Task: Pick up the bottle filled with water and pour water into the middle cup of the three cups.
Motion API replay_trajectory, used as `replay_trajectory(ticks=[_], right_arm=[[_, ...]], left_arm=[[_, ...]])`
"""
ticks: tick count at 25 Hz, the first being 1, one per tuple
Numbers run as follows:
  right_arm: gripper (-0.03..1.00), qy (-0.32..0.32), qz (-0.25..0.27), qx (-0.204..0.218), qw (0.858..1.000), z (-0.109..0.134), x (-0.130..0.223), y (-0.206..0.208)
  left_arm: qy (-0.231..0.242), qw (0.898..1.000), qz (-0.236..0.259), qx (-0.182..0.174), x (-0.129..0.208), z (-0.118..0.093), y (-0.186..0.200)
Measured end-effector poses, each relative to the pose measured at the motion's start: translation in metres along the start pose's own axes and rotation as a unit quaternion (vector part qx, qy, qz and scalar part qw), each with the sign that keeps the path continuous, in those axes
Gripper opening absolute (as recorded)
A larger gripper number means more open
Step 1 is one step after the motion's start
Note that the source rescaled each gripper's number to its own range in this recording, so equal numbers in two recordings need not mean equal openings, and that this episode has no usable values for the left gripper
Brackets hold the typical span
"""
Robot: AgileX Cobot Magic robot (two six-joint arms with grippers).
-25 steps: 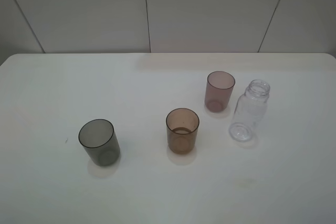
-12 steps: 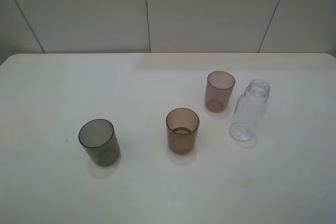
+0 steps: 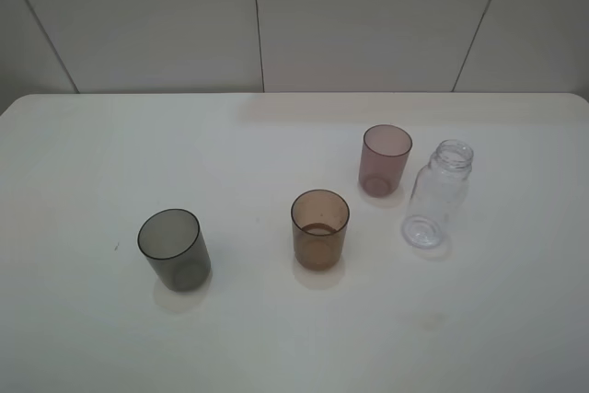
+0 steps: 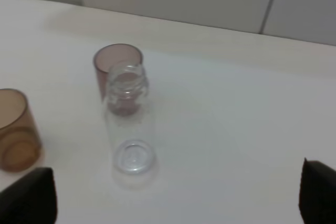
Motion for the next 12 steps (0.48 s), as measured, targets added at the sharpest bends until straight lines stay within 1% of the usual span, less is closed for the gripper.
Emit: replay_trajectory(ticks=[3,8,12], right_arm=[[1.00,-0.034,0.008,0.054,0.998,-0.007,0.002,0.001],[1.00,-0.089,0.016,0.117,0.989,-0.011,0.004,0.003],[1.00,-0.111,0.021,0.157,0.981,-0.016,0.005,0.004]], left_arm=[[0.000,1.000,0.000,0.000,0.000,0.000,0.000],[0.000,1.000,0.000,0.000,0.000,0.000,0.000],[0.000,1.000,0.000,0.000,0.000,0.000,0.000]])
Point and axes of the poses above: a point on each arm's last joint axis where the gripper is mounted, y pointing back along that axis away from the gripper, z along the wrist's bending axis when the last joint is at zero, x = y × z, the point moved 8 cm from there along -y, pointing out along that axis toward the gripper, and after that the axes turned 6 degrees about y, right-handed, at the moved point
